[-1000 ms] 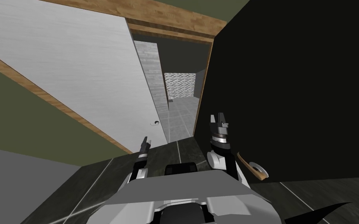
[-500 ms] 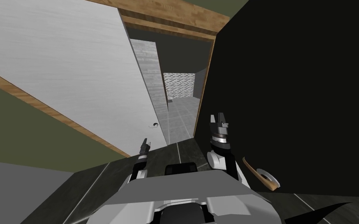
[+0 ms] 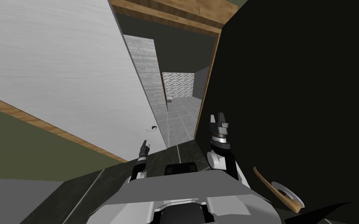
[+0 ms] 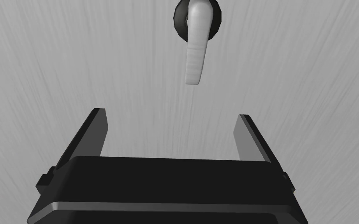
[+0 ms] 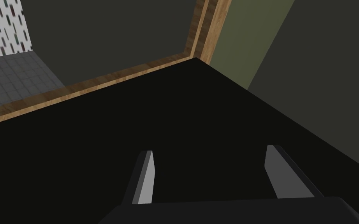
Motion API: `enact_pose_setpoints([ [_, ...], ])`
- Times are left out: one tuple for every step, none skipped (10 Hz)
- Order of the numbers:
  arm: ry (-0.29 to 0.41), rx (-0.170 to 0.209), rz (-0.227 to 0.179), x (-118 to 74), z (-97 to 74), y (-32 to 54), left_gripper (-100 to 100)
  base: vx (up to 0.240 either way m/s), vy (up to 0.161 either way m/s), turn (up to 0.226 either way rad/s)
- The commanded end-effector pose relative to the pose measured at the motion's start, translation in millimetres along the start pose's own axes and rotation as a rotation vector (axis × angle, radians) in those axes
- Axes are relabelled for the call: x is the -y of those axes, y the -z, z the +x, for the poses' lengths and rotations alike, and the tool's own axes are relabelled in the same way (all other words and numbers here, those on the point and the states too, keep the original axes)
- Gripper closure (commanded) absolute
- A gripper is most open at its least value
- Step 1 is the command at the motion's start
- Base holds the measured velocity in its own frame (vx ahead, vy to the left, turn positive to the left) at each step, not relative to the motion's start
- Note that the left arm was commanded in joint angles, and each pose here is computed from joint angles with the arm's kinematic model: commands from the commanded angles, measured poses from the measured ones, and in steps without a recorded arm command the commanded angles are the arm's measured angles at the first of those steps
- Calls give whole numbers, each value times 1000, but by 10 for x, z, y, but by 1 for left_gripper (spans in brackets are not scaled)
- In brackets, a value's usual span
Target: Pull the door open
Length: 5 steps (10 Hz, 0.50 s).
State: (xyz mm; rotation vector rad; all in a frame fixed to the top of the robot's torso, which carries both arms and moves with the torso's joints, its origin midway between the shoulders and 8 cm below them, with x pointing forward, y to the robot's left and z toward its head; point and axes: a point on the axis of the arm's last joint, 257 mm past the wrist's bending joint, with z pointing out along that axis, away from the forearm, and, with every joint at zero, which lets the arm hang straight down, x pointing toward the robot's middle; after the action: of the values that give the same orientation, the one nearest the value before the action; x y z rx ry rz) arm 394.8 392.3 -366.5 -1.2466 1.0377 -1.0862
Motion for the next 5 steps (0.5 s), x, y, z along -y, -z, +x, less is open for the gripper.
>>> enact_pose_setpoints([
  [2,8,-17,-79,-38,36,-100,108,40,-26],
  [3,15,-32,-148,-73,58,-100,142,33,-35],
  [4,17,-37,-171,-84,66,-100,118,32,-21],
  [5,22,-48,-222,-110,84,-100,106,30,-26],
  [4,19,-41,-188,-101,80,-100,50,14,-6],
])
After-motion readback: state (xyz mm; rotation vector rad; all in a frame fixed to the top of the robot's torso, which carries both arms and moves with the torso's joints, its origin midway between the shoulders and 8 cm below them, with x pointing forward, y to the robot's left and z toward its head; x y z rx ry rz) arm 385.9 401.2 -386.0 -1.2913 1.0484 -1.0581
